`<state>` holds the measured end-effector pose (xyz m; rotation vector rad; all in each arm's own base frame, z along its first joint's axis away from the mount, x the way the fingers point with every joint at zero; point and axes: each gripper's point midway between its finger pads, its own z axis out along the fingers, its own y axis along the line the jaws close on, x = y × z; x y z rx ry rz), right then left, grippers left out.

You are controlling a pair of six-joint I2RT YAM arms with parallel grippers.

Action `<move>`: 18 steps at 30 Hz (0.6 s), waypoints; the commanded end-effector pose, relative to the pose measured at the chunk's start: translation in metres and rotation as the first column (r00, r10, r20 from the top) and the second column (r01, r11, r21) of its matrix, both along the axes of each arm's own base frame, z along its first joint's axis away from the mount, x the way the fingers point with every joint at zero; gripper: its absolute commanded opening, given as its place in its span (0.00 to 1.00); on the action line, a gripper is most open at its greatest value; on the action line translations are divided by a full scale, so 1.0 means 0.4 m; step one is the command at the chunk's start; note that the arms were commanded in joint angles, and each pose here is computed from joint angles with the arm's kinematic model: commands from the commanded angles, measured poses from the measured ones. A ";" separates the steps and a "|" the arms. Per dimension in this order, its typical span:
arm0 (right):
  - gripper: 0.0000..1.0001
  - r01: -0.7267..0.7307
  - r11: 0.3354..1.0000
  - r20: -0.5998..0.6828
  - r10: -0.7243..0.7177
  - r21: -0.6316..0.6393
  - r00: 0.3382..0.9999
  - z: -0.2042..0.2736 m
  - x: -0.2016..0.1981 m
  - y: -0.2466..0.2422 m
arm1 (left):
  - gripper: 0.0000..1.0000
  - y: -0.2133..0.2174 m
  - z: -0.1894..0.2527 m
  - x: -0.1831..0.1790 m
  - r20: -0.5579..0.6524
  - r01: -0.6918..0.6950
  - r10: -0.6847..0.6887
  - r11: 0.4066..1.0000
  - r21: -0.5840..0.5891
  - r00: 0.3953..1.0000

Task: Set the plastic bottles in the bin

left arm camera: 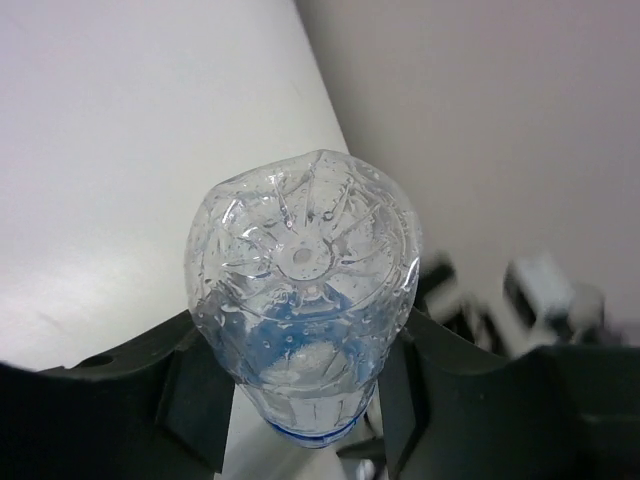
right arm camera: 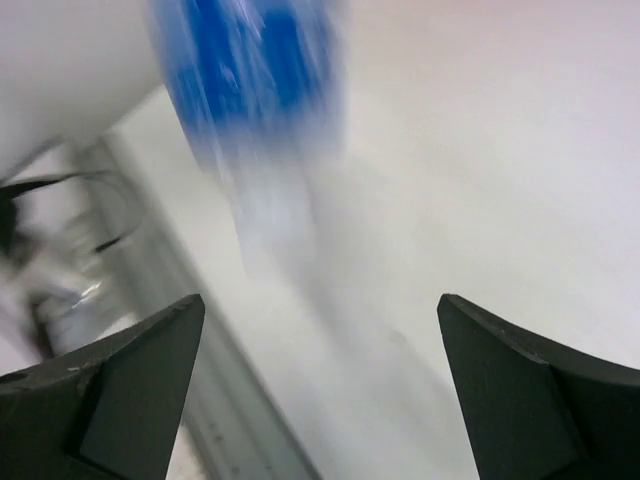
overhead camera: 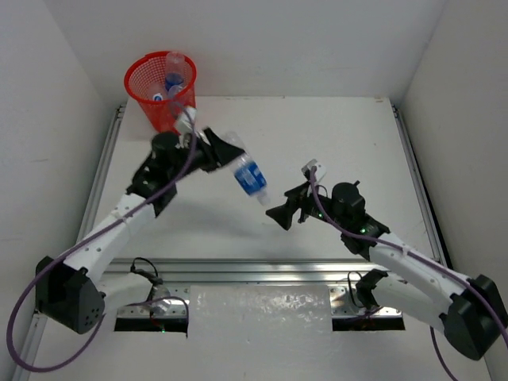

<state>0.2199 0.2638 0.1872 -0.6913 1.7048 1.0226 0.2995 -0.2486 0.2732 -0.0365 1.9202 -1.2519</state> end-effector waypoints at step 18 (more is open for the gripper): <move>0.99 0.392 0.918 -0.353 -0.386 -0.059 0.852 -0.127 -0.116 -0.215 | 0.25 1.074 0.305 0.721 0.179 -0.986 0.969 0.169 0.009 0.168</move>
